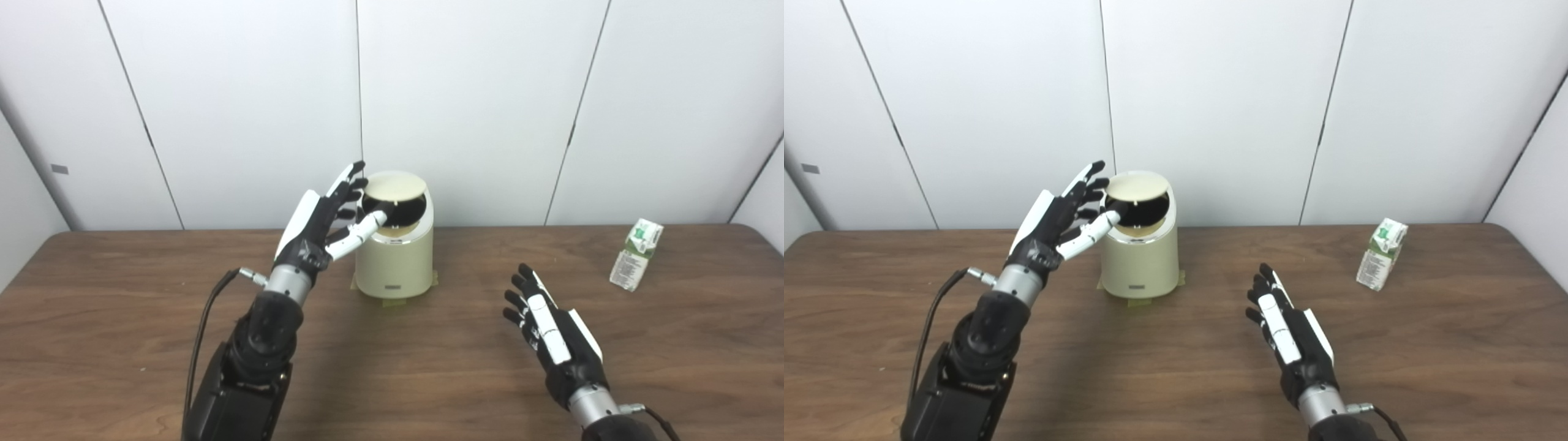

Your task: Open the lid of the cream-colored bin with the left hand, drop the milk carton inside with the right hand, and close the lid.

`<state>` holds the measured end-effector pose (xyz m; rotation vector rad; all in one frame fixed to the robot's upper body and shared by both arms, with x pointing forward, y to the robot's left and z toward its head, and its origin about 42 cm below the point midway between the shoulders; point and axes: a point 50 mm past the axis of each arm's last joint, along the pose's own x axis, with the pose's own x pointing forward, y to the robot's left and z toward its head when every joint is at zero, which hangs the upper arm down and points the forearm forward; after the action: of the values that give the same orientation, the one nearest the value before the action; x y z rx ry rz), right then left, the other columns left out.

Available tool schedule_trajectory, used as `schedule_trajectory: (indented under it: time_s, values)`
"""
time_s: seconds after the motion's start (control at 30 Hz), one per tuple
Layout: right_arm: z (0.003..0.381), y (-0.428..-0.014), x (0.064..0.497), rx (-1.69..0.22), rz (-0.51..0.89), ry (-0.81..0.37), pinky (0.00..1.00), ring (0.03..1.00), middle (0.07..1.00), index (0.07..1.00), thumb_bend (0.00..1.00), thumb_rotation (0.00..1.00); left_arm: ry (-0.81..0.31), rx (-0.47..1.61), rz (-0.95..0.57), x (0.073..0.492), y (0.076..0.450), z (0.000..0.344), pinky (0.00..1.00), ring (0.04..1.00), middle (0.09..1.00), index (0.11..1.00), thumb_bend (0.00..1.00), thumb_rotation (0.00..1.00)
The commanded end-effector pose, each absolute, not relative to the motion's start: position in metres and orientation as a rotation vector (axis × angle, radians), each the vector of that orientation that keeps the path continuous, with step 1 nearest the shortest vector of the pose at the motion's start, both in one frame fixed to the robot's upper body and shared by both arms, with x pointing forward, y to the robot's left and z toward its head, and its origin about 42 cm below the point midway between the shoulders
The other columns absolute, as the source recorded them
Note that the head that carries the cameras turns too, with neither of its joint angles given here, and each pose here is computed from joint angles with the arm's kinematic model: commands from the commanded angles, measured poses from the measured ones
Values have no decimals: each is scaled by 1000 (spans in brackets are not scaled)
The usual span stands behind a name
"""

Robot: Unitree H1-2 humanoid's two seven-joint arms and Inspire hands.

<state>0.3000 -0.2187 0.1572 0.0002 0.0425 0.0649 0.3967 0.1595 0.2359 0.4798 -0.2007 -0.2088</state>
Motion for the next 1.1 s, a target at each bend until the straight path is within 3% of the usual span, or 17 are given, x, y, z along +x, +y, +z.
schedule_trajectory:
  time_s: [0.0,0.13,0.43,0.73,0.9,1.0,1.07]
  values:
    - [177,-218,304,6,82,-47,876,940,981,978,675,800,-235,461,-201,387,157,242,833,899,918,974,492,661]
    - [176,-218,304,10,74,-59,856,935,976,970,674,774,-202,431,-164,370,164,229,924,943,936,976,506,784]
    - [177,-216,308,-25,39,-98,857,921,963,948,662,760,-183,377,-44,347,188,214,975,975,968,992,524,787]
    - [178,-218,311,40,14,-103,889,929,965,941,657,694,-148,328,-31,335,195,202,980,983,968,991,541,789]
    - [175,-233,309,36,-56,-120,809,876,950,926,612,474,-100,308,-35,326,199,194,945,971,971,986,524,797]
    - [171,-250,307,47,-87,-136,800,900,958,919,713,357,-75,278,-48,322,203,193,959,978,979,980,520,796]
    - [170,-264,304,-26,-135,-128,756,888,933,899,757,343,-70,267,-65,321,204,193,941,976,988,986,508,793]
